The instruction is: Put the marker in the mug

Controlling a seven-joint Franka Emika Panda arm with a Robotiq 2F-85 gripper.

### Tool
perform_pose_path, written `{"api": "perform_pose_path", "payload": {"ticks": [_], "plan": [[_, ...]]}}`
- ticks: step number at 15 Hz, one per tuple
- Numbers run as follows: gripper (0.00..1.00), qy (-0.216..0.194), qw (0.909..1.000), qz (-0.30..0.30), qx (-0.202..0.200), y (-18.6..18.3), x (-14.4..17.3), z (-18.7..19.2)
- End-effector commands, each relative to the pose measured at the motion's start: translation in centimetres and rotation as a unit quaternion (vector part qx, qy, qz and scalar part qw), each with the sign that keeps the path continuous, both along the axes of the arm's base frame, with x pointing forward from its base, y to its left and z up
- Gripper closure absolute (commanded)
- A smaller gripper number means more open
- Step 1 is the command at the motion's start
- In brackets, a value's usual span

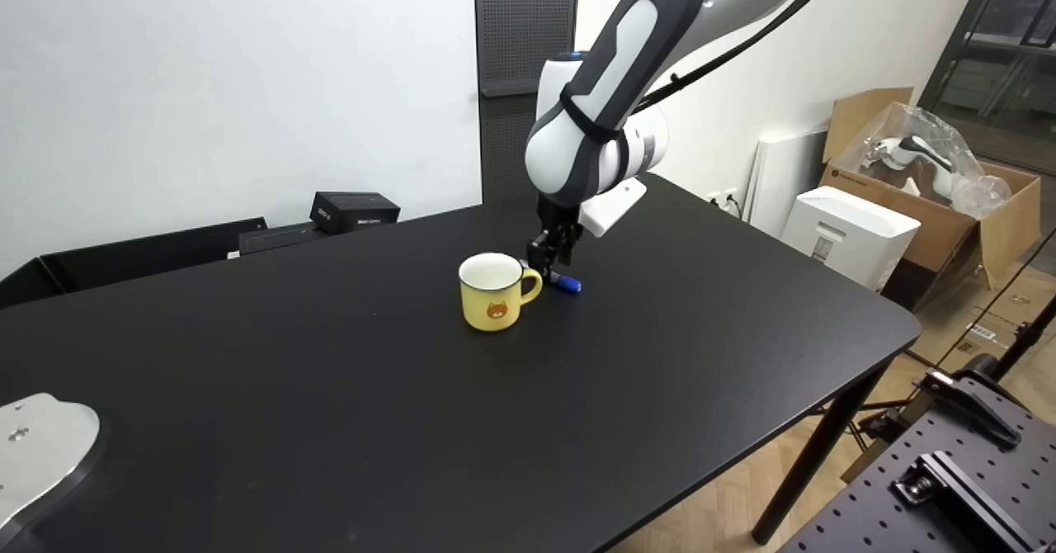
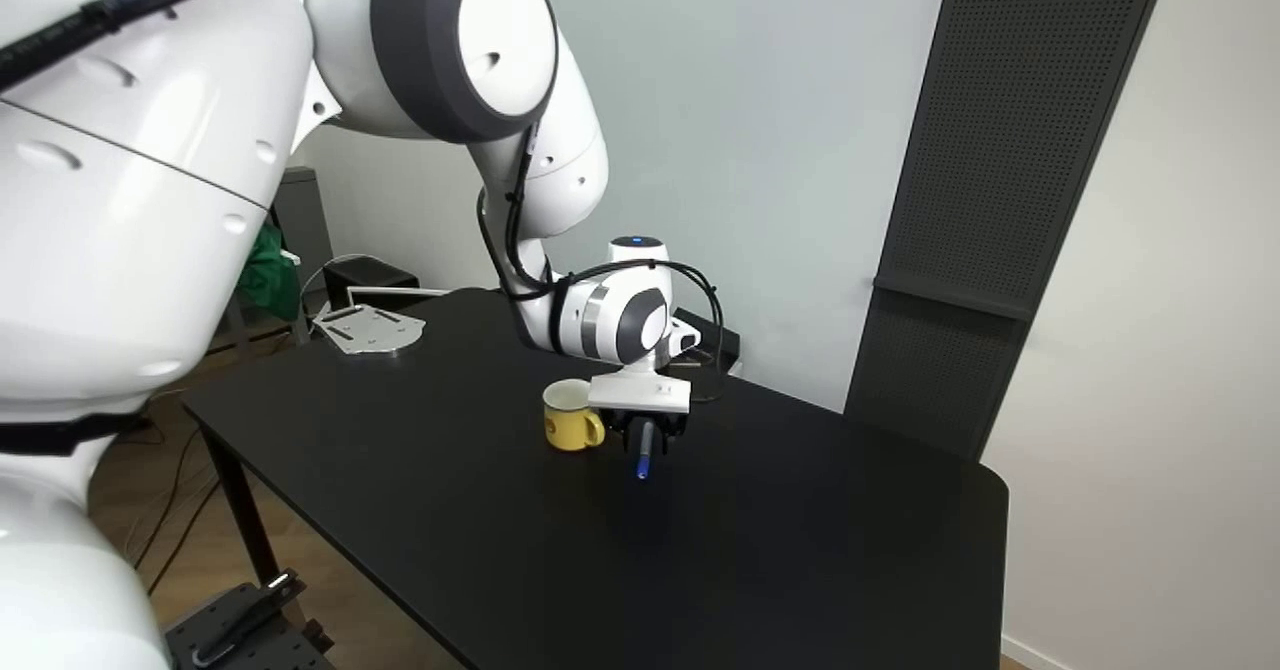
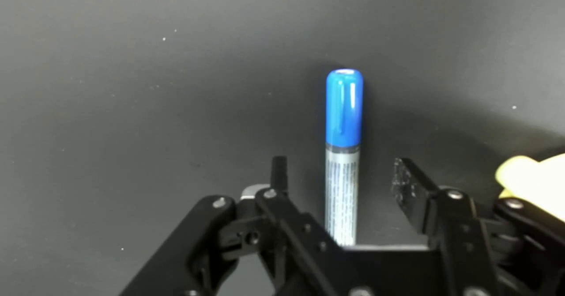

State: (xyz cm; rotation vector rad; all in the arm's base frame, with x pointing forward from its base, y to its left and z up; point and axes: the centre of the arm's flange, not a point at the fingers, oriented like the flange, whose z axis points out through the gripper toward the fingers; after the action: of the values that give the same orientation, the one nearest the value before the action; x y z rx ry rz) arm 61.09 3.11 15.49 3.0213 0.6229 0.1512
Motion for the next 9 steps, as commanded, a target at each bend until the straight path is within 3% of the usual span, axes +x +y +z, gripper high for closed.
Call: {"api": "perform_pose_path", "payload": {"ticks": [1,6,9], "plan": [[0.67,0.002,0.9999,-0.009,0.006,-0.2,0.9,-0.6],[0.99,0.003,0.9999,-0.012,0.006,-0.6,0.8,-0.7],[0.95,-0.007,0.9999,-0.011,0.003,-0.8,0.8,0.9]]}}
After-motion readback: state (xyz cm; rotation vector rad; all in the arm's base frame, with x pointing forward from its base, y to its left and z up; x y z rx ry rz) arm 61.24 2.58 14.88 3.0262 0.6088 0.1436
